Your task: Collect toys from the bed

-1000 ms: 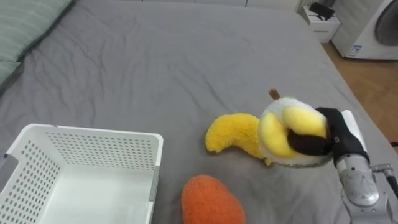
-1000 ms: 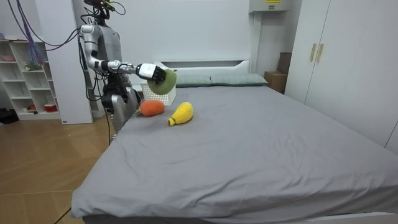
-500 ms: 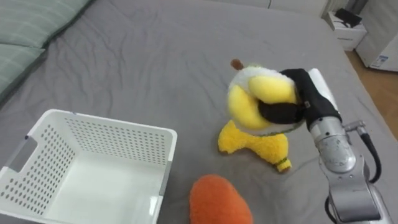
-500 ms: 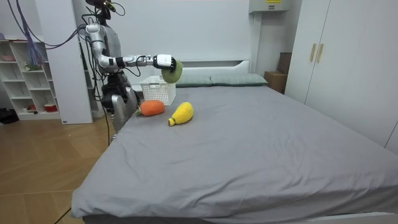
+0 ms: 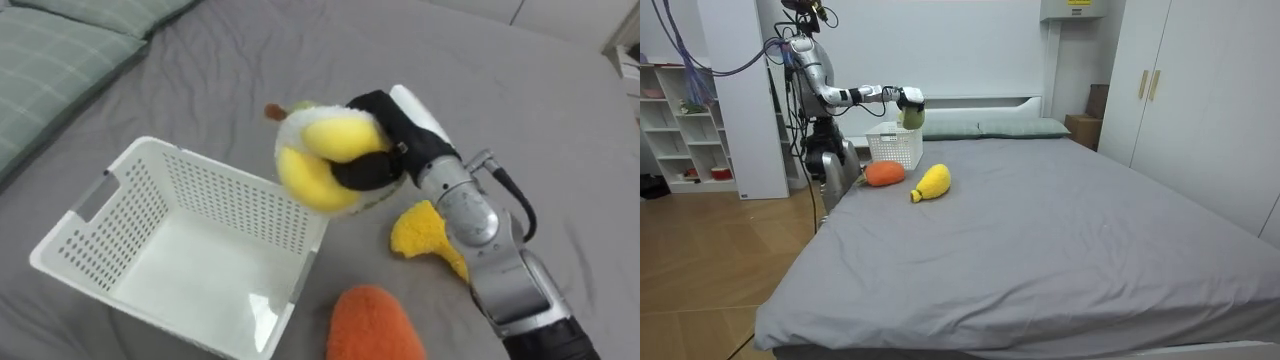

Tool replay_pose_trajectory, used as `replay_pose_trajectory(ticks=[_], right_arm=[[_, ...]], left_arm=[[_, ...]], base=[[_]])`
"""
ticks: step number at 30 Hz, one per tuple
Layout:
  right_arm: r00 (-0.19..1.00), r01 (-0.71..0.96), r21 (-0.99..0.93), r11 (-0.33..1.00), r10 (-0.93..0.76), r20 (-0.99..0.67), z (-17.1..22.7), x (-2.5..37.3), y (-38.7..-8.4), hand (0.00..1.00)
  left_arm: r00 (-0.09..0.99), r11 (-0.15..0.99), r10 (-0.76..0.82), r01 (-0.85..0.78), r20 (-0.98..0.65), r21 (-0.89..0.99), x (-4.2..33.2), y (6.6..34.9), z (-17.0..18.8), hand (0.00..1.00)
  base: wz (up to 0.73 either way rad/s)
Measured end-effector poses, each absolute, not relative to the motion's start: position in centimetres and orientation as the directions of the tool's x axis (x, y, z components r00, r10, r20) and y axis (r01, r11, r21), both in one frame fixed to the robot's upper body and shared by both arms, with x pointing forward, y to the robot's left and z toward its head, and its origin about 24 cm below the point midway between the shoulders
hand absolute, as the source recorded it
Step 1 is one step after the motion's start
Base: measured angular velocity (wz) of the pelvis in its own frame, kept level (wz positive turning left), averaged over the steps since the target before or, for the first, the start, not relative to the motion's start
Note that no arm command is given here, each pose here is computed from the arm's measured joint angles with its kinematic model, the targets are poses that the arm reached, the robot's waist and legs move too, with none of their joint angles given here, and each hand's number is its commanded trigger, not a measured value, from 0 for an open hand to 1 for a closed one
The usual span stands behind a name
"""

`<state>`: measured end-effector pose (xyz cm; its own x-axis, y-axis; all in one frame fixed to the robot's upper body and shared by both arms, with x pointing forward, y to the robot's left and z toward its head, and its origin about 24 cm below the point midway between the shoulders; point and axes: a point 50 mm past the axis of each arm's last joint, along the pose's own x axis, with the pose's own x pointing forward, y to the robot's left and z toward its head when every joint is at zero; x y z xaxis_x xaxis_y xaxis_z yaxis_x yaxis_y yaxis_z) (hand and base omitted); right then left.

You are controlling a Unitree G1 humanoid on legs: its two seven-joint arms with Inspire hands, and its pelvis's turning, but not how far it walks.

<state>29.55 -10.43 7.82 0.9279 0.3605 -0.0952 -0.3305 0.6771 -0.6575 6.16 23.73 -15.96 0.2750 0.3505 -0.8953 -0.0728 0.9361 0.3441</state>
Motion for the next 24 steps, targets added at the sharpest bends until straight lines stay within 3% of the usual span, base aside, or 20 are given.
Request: replay_pose_trajectory(ticks=[5,6,7,8,9,16,24], right_arm=[[0.892,-0.409,-0.656,0.634,0.430,-0.140,7.4,29.1,-8.8,1.00],[0.888,-0.417,-0.654,0.632,0.436,-0.145,7.3,29.1,-8.7,0.89],[0.882,-0.430,-0.650,0.627,0.447,-0.152,7.3,29.0,-8.4,0.58],[0.875,-0.440,-0.650,0.620,0.457,-0.156,7.3,28.9,-8.1,0.37],[0.873,-0.442,-0.654,0.614,0.463,-0.155,7.3,28.9,-8.0,0.00],[0.846,-0.464,-0.681,0.567,0.512,-0.150,8.2,29.2,-5.8,0.00],[0.826,-0.533,-0.662,0.527,0.493,-0.272,5.5,29.3,-5.4,0.00]], left_arm=[[0.292,0.938,0.346,-0.075,-0.892,0.340,6.9,23.6,-15.9,0.00],[0.292,0.938,0.346,-0.076,-0.892,0.339,6.9,23.6,-15.9,0.00],[0.294,0.938,0.345,-0.075,-0.891,0.338,7.0,23.5,-15.9,0.00],[0.296,0.938,0.344,-0.076,-0.891,0.337,7.1,23.5,-15.9,0.00],[0.296,0.938,0.344,-0.076,-0.891,0.337,7.1,23.5,-15.9,0.00],[0.293,0.938,0.346,-0.074,-0.891,0.340,7.5,23.6,-15.8,0.00],[0.318,0.938,0.343,-0.076,-0.884,0.337,8.5,23.5,-15.5,0.00]], base=[[0.08],[0.07],[0.00],[0.00],[0.00],[0.10],[0.07]])
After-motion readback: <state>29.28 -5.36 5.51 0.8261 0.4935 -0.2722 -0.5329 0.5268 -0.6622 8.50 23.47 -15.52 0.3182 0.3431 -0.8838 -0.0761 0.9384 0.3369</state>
